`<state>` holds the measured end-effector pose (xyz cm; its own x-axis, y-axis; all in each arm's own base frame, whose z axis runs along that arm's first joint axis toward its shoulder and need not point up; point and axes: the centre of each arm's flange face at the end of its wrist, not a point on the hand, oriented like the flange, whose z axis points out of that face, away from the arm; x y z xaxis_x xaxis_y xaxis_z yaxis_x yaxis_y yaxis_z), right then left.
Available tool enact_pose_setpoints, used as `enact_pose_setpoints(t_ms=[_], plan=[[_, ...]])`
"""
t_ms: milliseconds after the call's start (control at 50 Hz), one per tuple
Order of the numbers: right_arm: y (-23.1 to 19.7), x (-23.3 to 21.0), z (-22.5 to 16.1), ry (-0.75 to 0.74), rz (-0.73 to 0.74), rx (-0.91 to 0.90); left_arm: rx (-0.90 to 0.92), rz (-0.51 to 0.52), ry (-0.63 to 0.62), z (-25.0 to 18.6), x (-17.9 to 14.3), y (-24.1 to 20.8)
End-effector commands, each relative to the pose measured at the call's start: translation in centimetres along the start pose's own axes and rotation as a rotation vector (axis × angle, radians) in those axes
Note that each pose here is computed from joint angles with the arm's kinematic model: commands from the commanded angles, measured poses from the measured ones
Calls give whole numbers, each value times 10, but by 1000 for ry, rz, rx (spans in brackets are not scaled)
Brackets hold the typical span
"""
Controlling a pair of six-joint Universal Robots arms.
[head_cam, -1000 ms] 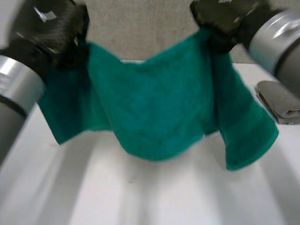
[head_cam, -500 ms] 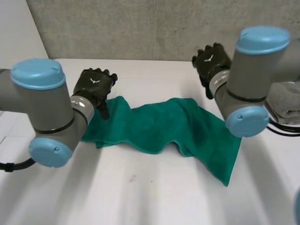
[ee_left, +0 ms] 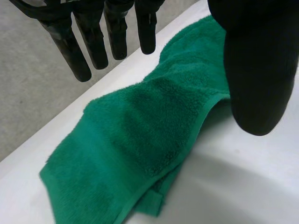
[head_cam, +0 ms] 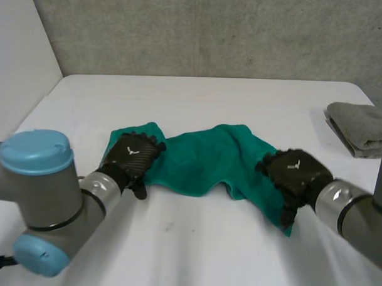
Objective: Fold the laundry.
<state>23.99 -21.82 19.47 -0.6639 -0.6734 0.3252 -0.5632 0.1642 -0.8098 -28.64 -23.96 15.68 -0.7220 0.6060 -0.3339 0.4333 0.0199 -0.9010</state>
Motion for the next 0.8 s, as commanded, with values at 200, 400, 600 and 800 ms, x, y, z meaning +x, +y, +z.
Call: enact_pose_setpoints(t_ms=[200, 400, 600, 800], plan=[[42, -11, 32, 74, 1, 42, -4, 15, 2, 64, 4, 24], [47, -6, 51, 103, -51, 33, 10, 78, -38, 68, -1, 18], [14, 13, 54, 151, -82, 115, 162, 89, -148, 17, -29, -57], [-87, 54, -27, 261, -223, 264, 209, 91, -204, -52, -54, -104]])
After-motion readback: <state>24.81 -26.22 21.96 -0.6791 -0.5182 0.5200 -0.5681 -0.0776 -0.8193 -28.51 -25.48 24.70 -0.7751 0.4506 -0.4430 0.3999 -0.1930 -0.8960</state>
